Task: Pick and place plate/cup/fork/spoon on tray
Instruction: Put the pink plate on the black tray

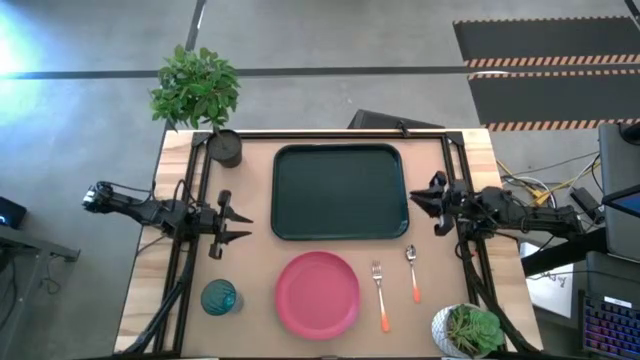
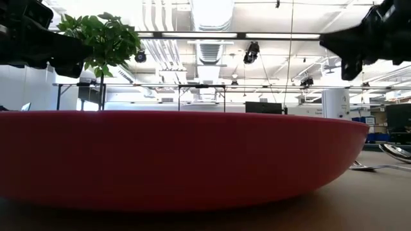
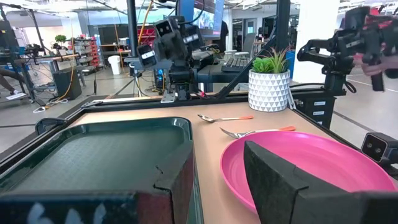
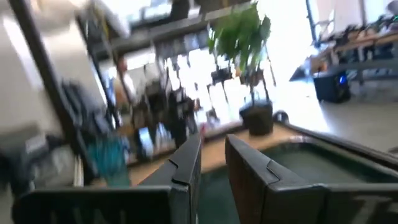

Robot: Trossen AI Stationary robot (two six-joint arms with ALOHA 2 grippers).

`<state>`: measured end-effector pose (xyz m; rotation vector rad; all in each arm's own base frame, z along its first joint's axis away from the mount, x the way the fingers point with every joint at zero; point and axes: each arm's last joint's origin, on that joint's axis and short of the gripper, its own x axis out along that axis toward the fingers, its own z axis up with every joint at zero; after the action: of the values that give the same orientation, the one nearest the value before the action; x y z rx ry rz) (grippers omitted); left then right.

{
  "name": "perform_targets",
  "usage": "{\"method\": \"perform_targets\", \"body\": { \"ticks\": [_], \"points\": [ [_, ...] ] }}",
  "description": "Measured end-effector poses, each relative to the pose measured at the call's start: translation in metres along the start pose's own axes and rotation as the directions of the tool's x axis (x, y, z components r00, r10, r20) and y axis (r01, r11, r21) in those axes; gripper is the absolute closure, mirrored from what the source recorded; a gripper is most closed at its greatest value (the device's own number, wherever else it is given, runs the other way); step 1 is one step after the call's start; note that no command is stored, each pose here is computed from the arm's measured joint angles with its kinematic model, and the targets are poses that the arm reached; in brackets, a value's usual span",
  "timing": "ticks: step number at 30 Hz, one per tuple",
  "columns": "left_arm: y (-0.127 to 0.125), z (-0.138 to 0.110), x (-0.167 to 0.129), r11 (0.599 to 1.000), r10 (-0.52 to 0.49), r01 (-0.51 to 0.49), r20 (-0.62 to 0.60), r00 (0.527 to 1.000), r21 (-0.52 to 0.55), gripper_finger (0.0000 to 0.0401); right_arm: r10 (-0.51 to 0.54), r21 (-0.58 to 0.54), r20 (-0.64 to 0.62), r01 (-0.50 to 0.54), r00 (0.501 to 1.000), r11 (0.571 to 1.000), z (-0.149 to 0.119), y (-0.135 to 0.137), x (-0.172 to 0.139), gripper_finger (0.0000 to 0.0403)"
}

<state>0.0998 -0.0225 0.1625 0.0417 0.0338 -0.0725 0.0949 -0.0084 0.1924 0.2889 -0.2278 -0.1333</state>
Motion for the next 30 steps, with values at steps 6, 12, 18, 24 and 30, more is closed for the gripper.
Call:
{"method": "perform_targets", "body": {
  "ticks": [6, 12, 18, 24, 30],
  "points": [
    [0.0, 0.0, 0.0, 1.0, 0.0, 0.0, 0.005, 1.0, -0.001, 0.0278, -0.049, 0.089, 0.184, 0.033, 0.982, 0.995, 0.017, 0.002, -0.001, 0.0339],
    [0.003, 0.015, -0.001, 0.996, 0.089, -0.083, 0.146, 0.985, -0.044, 0.0278, -0.029, 0.102, 0.282, 0.0, 0.959, 0.995, 0.027, 0.004, -0.004, 0.0339],
    [0.007, 0.035, -0.007, 0.98, 0.185, -0.146, 0.344, 0.921, -0.137, 0.0278, -0.027, 0.102, 0.292, -0.003, 0.956, 0.995, 0.028, 0.005, -0.004, 0.0339],
    [0.01, 0.052, -0.016, 0.972, 0.207, -0.118, 0.507, 0.836, -0.202, 0.0278, -0.026, 0.101, 0.293, -0.004, 0.956, 0.995, 0.028, 0.005, -0.004, 0.0339],
    [0.011, 0.062, -0.023, 0.966, 0.226, -0.093, 0.606, 0.763, -0.243, 0.0278, -0.022, 0.108, 0.293, -0.01, 0.956, 0.994, 0.028, 0.005, -0.004, 0.0339]
  ]
}}
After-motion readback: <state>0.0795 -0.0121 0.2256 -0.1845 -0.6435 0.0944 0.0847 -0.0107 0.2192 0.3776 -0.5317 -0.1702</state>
